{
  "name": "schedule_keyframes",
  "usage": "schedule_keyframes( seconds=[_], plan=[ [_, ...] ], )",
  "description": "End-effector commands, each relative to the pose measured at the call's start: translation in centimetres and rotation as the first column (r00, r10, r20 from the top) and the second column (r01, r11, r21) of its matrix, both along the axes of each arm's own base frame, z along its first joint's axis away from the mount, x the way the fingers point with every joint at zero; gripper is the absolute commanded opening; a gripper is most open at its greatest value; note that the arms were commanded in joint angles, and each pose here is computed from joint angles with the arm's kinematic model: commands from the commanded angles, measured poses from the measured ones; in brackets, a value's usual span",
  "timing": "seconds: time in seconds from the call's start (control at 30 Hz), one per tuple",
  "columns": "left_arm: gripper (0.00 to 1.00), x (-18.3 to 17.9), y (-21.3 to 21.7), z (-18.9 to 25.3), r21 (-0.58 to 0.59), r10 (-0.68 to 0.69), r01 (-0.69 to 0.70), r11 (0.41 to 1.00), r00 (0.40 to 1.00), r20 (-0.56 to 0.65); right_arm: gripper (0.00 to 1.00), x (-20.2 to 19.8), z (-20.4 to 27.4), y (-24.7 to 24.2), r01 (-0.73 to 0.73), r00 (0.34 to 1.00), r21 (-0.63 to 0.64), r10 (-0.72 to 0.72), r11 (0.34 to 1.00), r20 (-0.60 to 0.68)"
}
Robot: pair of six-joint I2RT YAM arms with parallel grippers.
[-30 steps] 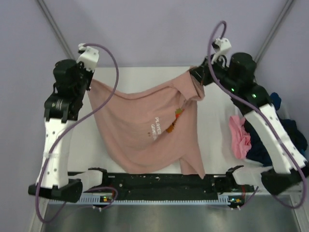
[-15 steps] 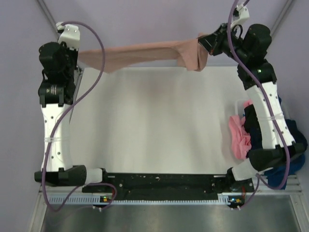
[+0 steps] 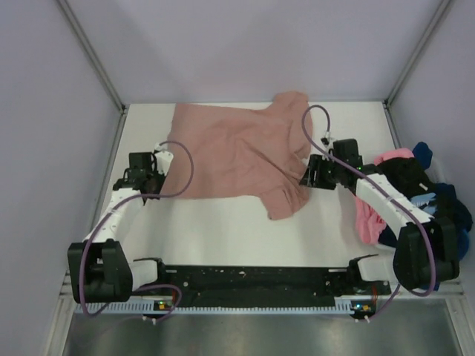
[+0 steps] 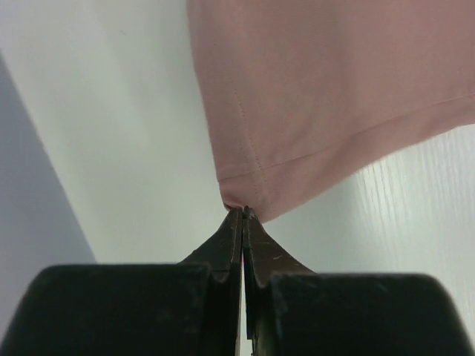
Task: Fold and stack the t-shirts
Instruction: Flatten out the tshirt
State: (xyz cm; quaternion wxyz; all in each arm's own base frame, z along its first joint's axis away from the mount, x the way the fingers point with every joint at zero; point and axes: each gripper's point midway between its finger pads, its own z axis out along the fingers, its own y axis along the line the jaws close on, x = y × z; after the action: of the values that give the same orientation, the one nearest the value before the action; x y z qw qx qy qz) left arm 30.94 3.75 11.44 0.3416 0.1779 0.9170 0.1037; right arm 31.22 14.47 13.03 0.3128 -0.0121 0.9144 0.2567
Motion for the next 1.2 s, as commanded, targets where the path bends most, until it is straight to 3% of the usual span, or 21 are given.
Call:
schedule_keyframes(
  seconds=[0.0,0.13,0.27,0.43,0.53,0.6,0.67,0.8,0.97,1.17],
  plan=[
    [0.00,0.5,0.6,-1.4,0.019,0.015,-0.015,1.000,1.000,0.025,0.52,-1.0,-1.6,-3.6,0.162,0.986,-0.147,-0.164,0.976,-0.004],
    [0.00,-0.6,1.4,-3.4,0.044,0.040,-0.040,0.998,0.999,-0.015,0.54,-3.2,-3.5,-3.4,0.148,0.988,-0.234,-0.152,0.961,0.001],
    [0.00,-1.0,1.9,-3.2,0.049,0.063,-0.063,0.997,0.998,-0.005,0.57,-2.4,-5.0,-4.5,0.171,0.983,-0.334,-0.182,0.927,-0.002],
    [0.00,-1.3,1.9,-3.0,0.044,0.062,-0.062,0.997,0.998,0.004,0.53,0.0,-7.3,-1.8,0.064,0.995,-0.292,-0.084,0.954,-0.057],
    [0.00,-1.3,2.1,-2.8,0.049,0.071,-0.072,0.996,0.997,0.012,0.39,1.6,-8.4,-1.4,0.036,0.996,-0.313,-0.059,0.949,-0.067],
    [0.00,-1.4,2.2,-2.7,0.045,0.076,-0.076,0.996,0.997,0.015,0.23,2.2,-8.3,-0.9,0.017,0.998,-0.303,-0.034,0.953,-0.053],
    [0.00,-1.4,2.4,-2.1,0.048,0.081,-0.082,0.996,0.996,0.025,0.00,2.3,-7.8,-0.8,0.013,0.999,-0.299,-0.026,0.954,-0.039],
    [0.00,-1.4,2.8,0.1,0.054,0.087,-0.090,0.994,0.995,0.054,0.00,0.5,-3.9,-1.5,0.033,0.999,-0.289,-0.043,0.957,-0.029],
    [0.00,-1.6,2.8,3.7,0.058,0.070,-0.078,0.995,0.991,0.115,0.00,-4.4,4.8,-1.1,0.030,0.998,-0.141,-0.023,0.990,0.053],
    [0.00,-1.9,2.6,3.1,0.060,0.056,-0.062,0.996,0.994,0.099,0.00,-9.9,5.6,1.3,-0.035,0.999,0.044,0.035,0.998,0.001]
  ],
)
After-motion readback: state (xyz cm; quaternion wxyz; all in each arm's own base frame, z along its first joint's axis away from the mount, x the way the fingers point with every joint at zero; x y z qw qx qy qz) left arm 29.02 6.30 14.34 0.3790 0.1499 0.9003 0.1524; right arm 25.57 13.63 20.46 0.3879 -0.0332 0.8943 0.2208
